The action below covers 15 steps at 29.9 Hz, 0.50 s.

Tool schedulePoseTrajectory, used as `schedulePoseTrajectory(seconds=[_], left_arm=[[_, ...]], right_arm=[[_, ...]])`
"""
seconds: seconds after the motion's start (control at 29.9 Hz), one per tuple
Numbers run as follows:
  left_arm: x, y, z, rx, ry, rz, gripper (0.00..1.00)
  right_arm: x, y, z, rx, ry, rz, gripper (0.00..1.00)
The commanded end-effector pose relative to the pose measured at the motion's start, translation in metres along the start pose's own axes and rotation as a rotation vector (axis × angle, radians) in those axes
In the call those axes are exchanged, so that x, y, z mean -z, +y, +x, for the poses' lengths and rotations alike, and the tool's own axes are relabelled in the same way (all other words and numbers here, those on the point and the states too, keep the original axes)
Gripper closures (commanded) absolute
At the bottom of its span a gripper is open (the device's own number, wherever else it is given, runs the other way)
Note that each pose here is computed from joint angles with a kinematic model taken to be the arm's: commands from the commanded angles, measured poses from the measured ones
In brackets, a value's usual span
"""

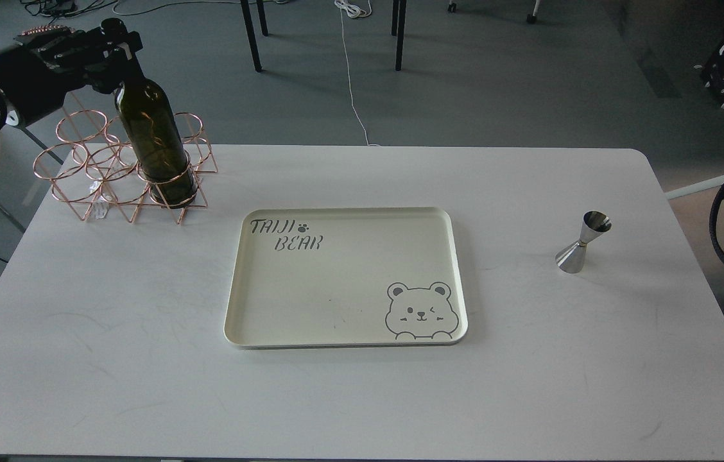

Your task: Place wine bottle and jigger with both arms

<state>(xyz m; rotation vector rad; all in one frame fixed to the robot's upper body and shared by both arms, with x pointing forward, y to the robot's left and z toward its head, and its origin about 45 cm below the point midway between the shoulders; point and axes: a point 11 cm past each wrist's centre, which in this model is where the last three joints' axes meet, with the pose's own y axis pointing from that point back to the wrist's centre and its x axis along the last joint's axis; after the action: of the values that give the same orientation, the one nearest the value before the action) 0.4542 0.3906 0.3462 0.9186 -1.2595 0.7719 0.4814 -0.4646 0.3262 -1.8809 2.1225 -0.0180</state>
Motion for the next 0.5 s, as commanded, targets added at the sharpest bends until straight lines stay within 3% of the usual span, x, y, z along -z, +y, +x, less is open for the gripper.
schedulePoseTrajectory(seconds=[0.0,0.17,0.27,0.4,0.47], left_arm=[[0.000,0.000,-0.001,0.003,-0.001,-0.001,0.46],[0.000,0.000,0.000,0.000,0.001,0.000,0.41],[0.000,0.000,0.006,-0.034,0.037,0.001,0.16],[0.010,0.007,0.024,-0.151,0.232,0.030,0.04],[0.020,0.015,0.035,-0.229,0.354,0.056,0.03]], right_arm=[[-0.001,0.000,0.000,-0.001,0.000,-0.001,0.04],[0.000,0.000,0.000,-0.001,-0.001,0.000,0.03],[0.000,0.000,0.000,-0.001,-0.001,0.000,0.04],[0.000,0.000,0.001,-0.003,0.000,0.000,0.03],[0.000,0.000,0.001,-0.002,0.000,0.000,0.03]])
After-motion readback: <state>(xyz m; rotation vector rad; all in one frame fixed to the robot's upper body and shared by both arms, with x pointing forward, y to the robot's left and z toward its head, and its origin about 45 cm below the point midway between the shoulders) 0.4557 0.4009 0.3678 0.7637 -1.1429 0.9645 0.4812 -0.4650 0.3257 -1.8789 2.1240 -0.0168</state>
